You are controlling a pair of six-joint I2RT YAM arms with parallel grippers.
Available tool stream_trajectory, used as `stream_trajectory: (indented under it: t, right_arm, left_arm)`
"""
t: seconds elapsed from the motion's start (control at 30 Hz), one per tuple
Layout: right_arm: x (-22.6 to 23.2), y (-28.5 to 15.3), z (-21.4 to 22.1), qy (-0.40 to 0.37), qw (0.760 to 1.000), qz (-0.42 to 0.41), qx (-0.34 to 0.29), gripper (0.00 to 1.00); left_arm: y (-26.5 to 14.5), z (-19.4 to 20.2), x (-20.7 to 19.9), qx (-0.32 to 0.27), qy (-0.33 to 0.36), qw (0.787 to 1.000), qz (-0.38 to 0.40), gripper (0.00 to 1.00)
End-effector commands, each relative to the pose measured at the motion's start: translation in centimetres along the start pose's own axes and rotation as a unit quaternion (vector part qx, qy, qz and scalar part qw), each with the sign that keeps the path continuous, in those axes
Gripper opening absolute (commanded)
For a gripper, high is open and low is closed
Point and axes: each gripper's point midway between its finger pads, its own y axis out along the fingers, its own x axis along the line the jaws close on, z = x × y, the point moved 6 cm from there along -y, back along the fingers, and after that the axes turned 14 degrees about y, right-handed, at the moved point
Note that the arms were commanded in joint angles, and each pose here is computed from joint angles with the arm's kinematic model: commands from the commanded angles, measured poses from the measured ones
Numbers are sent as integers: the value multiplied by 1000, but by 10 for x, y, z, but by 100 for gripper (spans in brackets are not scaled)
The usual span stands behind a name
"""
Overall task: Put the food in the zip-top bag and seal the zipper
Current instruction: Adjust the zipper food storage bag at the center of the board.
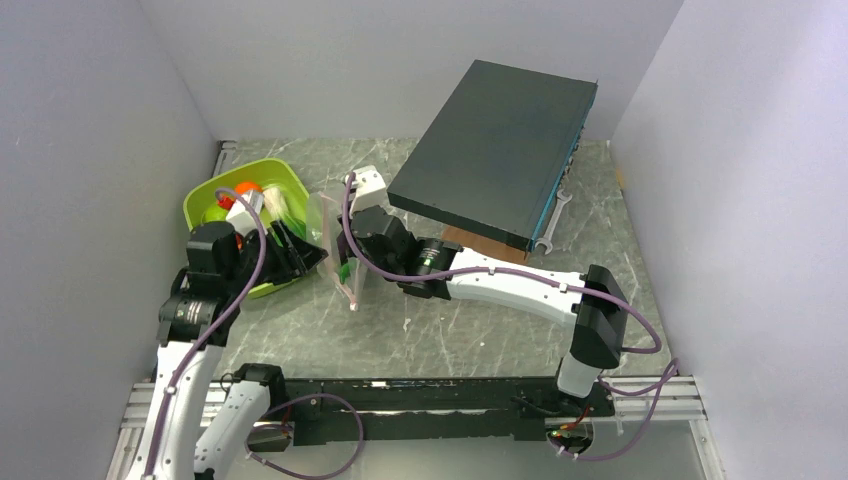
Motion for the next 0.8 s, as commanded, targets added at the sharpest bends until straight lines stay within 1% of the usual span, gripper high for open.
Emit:
stream_trajectory:
  t: [0.0,0.1,0.23,0.37,0.43,0.47,0.5,0.53,0.67,0.73,0.77]
  right_arm:
    - [10,-14,-22,27,999,-25,-21,0]
    - [10,-15,-23,28,999,-27,-25,0]
    - [11,-14,-24,28,999,-28,-23,0]
    - [12,-12,-23,29,999,-29,-24,0]
    - [13,-10,-21,24,999,-27,-20,0]
    - [11,-9,-20,19,999,-23,-22,0]
    - [9,-7,-20,12,999,-18,-28,0]
    - [5,-5,-19,0,999,-11,-35,0]
    - [-14,5,-31,-53,995,42,-67,0]
    - [-17,4,-43,-65,994,41,-84,0]
    - [-17,2,-49,-67,993,33,-95,0]
  left_arm:
    - [16,-20,1,-26,37,999,13,53]
    - [25,-17,-2,-17,32,998,42,50]
    - [31,-16,-4,-27,33,998,57,46]
    - [37,-15,-3,-18,30,998,57,37]
    - [39,-17,-3,-10,33,998,58,26]
    - [39,-18,-4,-5,35,997,62,17]
    - [36,-21,-7,0,36,997,63,4]
    - [29,-25,-12,2,35,997,63,0]
    - [-10,-39,-40,-30,34,994,99,0]
    - [-23,-38,-44,-37,28,995,90,0]
    - [-25,-34,-43,-32,18,996,85,0]
